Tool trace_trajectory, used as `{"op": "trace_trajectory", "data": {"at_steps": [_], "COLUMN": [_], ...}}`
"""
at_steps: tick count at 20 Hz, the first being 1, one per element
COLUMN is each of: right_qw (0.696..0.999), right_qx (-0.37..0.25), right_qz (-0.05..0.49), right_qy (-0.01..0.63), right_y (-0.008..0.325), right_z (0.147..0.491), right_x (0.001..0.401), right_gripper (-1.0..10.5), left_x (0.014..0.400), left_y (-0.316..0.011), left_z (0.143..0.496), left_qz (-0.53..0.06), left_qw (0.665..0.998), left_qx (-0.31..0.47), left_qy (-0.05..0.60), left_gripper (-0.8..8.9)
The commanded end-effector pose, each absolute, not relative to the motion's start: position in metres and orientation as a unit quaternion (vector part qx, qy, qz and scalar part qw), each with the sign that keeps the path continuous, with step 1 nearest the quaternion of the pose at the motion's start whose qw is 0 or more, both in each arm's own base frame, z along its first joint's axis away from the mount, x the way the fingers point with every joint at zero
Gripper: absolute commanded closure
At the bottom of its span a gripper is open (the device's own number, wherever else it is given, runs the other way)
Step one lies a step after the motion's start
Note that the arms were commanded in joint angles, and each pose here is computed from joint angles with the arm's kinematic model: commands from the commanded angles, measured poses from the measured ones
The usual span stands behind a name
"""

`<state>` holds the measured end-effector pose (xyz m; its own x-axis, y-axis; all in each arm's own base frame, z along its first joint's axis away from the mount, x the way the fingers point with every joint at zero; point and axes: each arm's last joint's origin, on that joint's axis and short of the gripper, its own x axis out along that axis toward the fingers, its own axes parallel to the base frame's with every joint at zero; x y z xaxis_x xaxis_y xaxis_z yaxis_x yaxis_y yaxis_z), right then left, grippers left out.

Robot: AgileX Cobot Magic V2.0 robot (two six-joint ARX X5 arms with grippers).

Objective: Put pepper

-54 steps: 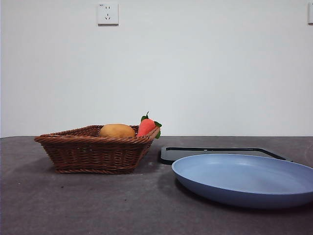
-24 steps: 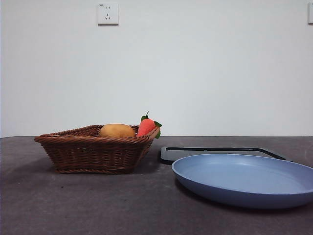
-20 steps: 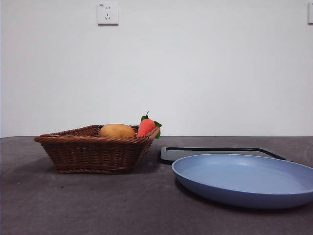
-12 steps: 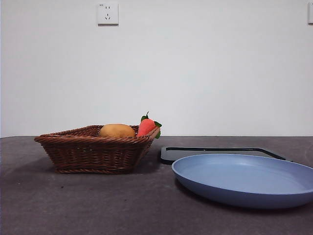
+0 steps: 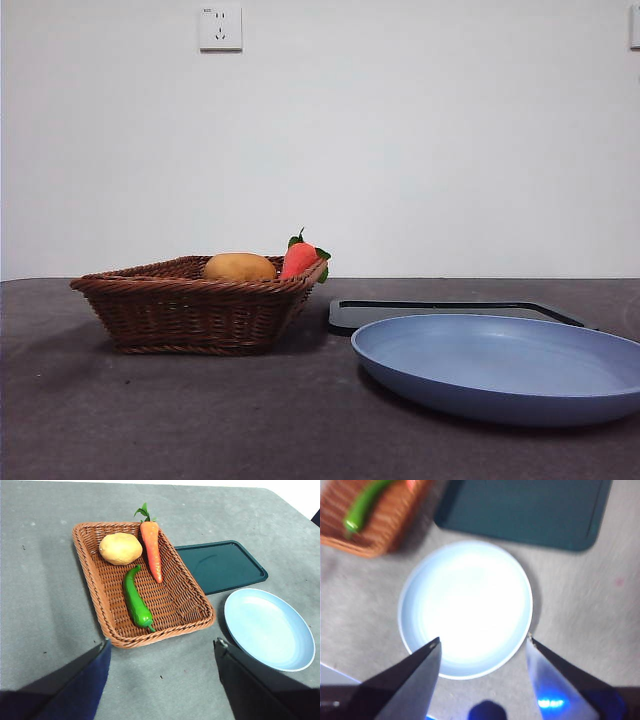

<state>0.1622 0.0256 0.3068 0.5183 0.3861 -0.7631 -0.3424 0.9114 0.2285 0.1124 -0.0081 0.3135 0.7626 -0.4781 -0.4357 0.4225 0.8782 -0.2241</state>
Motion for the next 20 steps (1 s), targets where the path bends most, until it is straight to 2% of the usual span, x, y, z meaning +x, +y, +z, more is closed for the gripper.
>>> {"op": "trace_trajectory", "data": {"at_steps": [1, 8, 15, 20], "right_qw": [0.858, 0.811, 0.773, 0.758], "right_qx": [0.032, 0.042, 0.048, 0.047], "right_qz": [0.206, 0.197, 0.189, 0.190], "right_qy": [0.470, 0.549, 0.603, 0.622], "right_y": [0.028, 0.035, 0.038, 0.039], "right_z": [0.298, 0.236, 0.182, 0.165], "right_x": [0.185, 0.253, 0.285, 0.291], "right_gripper": [6.5, 6.5, 6.5, 8.0], "left_x": [0.112, 0.112, 0.112, 0.112], "left_y": [-0.008, -0.008, -0.008, -0.008], "left_z": [0.319, 0.319, 0.319, 0.319], "left_qz": [-0.242, -0.242, -0.242, -0.242], "left_qw": [0.939, 0.939, 0.939, 0.939], "left_qx": [-0.054, -0.054, -0.054, -0.054], "left_qy": [0.238, 0.238, 0.238, 0.238], "left_gripper": [4.52, 4.52, 4.52, 4.52]}}
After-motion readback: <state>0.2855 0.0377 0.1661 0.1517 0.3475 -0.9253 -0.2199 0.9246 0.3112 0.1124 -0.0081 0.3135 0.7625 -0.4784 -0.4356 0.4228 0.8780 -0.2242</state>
